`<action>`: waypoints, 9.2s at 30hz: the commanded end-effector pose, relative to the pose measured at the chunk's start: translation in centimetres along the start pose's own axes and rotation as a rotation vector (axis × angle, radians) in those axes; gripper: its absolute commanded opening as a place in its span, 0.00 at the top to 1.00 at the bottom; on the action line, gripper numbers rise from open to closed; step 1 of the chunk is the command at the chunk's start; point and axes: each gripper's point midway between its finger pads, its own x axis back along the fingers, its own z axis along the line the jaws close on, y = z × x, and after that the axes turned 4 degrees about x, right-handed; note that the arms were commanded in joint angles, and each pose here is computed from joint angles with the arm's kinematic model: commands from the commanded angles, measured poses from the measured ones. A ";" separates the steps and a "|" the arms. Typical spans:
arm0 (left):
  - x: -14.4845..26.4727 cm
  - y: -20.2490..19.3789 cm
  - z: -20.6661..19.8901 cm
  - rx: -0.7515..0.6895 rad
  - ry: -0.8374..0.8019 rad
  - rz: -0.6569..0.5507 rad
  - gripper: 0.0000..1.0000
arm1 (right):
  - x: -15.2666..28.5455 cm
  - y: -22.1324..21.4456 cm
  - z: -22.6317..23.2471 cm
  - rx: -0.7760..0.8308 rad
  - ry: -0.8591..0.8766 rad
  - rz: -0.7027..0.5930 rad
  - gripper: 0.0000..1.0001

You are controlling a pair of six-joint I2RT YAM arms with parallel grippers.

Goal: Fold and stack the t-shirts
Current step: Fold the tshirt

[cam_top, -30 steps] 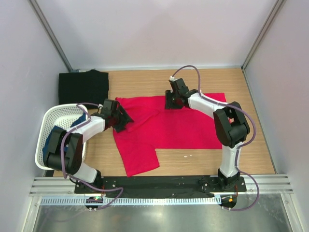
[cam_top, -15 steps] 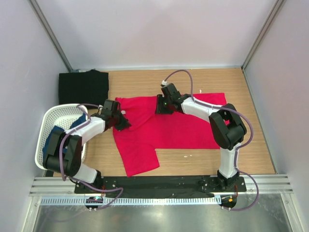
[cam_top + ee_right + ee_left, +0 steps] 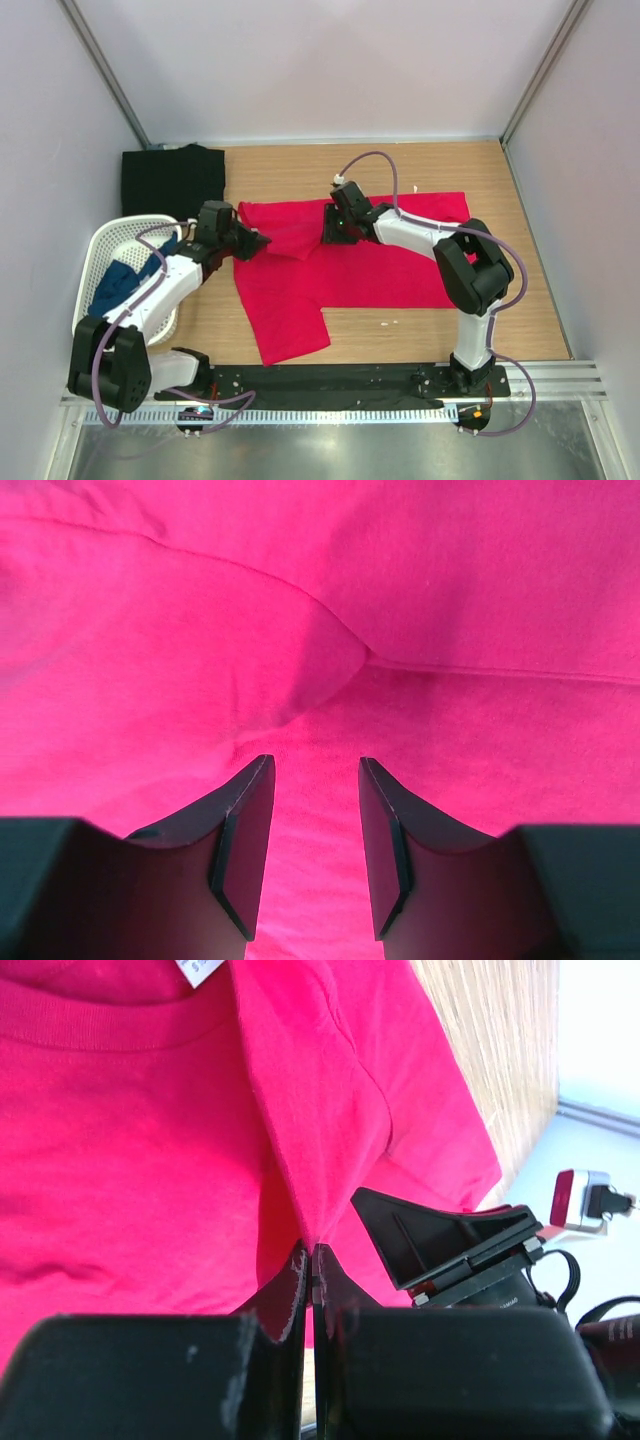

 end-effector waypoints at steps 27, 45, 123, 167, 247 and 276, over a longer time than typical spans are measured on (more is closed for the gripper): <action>-2.7 0.5 5.8 0.153 0.167 -0.101 1.00 | -1.0 -2.5 6.0 0.035 0.094 0.023 0.56; -3.0 0.2 5.7 0.122 0.160 -0.079 1.00 | -2.9 -1.6 6.7 -0.001 0.062 -0.021 0.63; -6.8 12.5 -1.7 -0.309 0.182 -0.253 0.41 | 7.3 7.6 -4.3 0.017 -0.138 -0.086 0.45; -12.4 16.7 3.2 -0.220 0.063 -0.425 0.98 | 0.3 8.4 -12.0 -0.100 -0.302 -0.097 0.48; -10.8 5.1 4.2 -0.450 0.400 -0.142 0.40 | 11.9 7.6 -37.5 -0.397 -0.836 -0.231 0.91; -14.1 8.6 -0.7 -0.496 0.393 -0.154 0.41 | 5.8 10.7 -33.9 -0.408 -0.497 -0.219 0.63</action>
